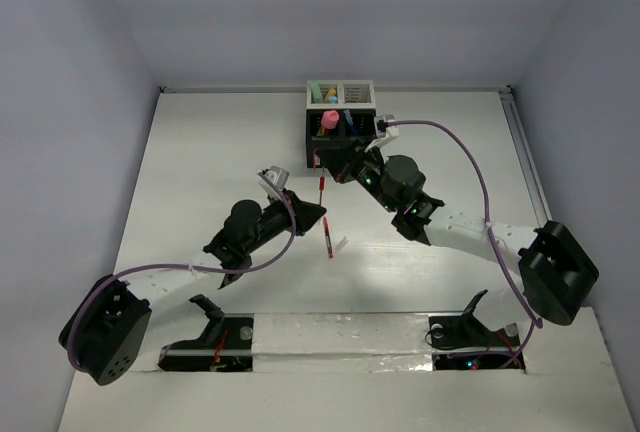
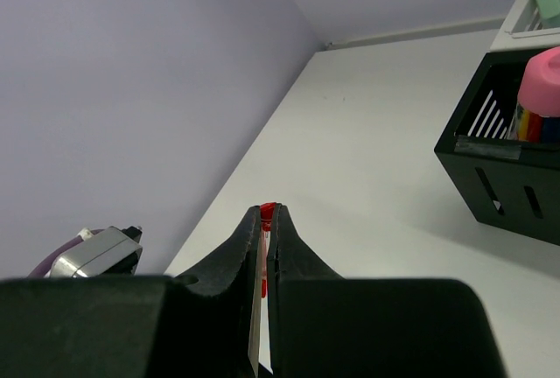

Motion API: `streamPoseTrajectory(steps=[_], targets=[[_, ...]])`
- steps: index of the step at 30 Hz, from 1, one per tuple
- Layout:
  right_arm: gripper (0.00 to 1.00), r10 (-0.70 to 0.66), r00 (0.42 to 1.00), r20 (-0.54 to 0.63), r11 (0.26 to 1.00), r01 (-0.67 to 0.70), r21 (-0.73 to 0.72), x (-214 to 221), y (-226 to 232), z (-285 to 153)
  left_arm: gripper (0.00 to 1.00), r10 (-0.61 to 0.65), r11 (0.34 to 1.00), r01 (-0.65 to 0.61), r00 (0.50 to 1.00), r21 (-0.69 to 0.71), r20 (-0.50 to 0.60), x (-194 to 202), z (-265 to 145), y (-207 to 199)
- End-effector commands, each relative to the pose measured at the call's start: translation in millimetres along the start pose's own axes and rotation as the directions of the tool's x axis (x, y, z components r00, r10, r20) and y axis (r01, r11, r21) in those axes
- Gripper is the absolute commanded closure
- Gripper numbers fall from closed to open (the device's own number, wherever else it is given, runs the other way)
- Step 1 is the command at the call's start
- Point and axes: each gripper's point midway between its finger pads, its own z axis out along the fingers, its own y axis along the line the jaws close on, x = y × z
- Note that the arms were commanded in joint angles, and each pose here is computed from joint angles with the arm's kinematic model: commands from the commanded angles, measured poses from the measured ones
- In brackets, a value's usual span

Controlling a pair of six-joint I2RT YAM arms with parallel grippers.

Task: Sort the stationery into containers
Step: Close the pen cap on the pen.

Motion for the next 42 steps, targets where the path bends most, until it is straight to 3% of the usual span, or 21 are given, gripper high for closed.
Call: streamPoseTrajectory(steps=[1, 42], targets=[[1.00, 0.021, 0.996, 0.085, 0.998, -0.016, -0.053, -24, 19, 0, 1.00, 0.012, 0.999, -0.017, 0.996, 0.046, 0.092, -28, 0, -15], [1.00, -0.004, 0.993, 0.120, 1.000, 0.003, 0.006, -37, 13, 3, 1.00, 0.011, 0.997, -0.019, 0.993, 0.069, 0.121, -34, -5, -21]])
